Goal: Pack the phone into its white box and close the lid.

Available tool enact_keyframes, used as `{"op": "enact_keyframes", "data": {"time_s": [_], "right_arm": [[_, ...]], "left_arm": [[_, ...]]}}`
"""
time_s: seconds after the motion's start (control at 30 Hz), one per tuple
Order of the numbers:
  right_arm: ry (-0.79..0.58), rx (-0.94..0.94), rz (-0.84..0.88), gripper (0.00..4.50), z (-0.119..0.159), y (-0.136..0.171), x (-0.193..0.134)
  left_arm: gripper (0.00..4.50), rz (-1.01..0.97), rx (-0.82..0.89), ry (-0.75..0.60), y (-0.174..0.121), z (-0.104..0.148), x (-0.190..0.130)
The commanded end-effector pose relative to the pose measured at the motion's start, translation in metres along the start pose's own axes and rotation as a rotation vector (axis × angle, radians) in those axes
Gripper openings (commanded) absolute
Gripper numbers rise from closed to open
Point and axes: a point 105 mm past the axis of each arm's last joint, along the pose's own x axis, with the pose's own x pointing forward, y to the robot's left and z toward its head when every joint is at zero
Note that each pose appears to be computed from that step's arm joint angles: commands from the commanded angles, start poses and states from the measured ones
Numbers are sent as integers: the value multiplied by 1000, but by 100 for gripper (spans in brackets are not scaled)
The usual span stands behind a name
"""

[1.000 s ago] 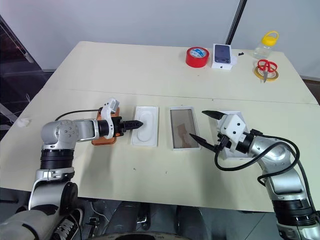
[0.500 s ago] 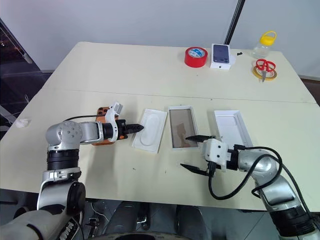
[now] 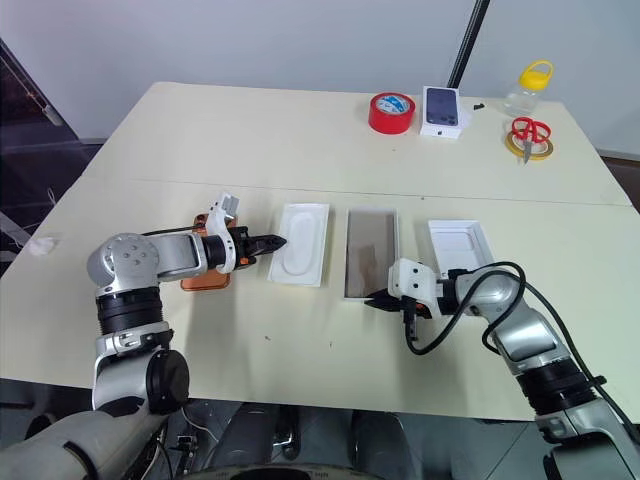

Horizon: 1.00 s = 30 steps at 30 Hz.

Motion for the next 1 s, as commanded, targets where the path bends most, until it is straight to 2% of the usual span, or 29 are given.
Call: {"op": "enact_keyframes", "data": {"time_s": [0.03, 0.23, 0.33, 0.37, 0.43, 0.57, 0.67, 0.83, 1.0], "right_arm": [[-80, -22, -27, 2, 21, -7, 10], [-139, -34, -23, 2, 40, 1, 32], [-162, -17, -37, 2, 44, 3, 38], [-164, -7, -39, 61, 44, 4, 38], [-166, -18, -54, 135, 46, 4, 37], [-192, -12, -118, 336, 54, -1, 20], [-146, -10, -154, 336, 46, -1, -5], [-18, 6, -242, 336, 16, -4, -46], [0, -6, -327, 336, 11, -17, -61]], "left_arm": [[0, -49, 19, -88, -17, 25, -10], [0, -90, 12, -129, -34, 37, -6], [0, -97, 32, -111, -39, 34, -1], [0, -98, 36, -102, -39, 32, 1], [0, -101, 44, -81, -41, 26, 4], [0, -97, 73, -41, -43, 12, 11], [0, -112, 95, -11, -47, 0, 17], [0, -113, 97, 17, -48, -15, 29], [0, -99, 106, 39, -46, -25, 39]]}}
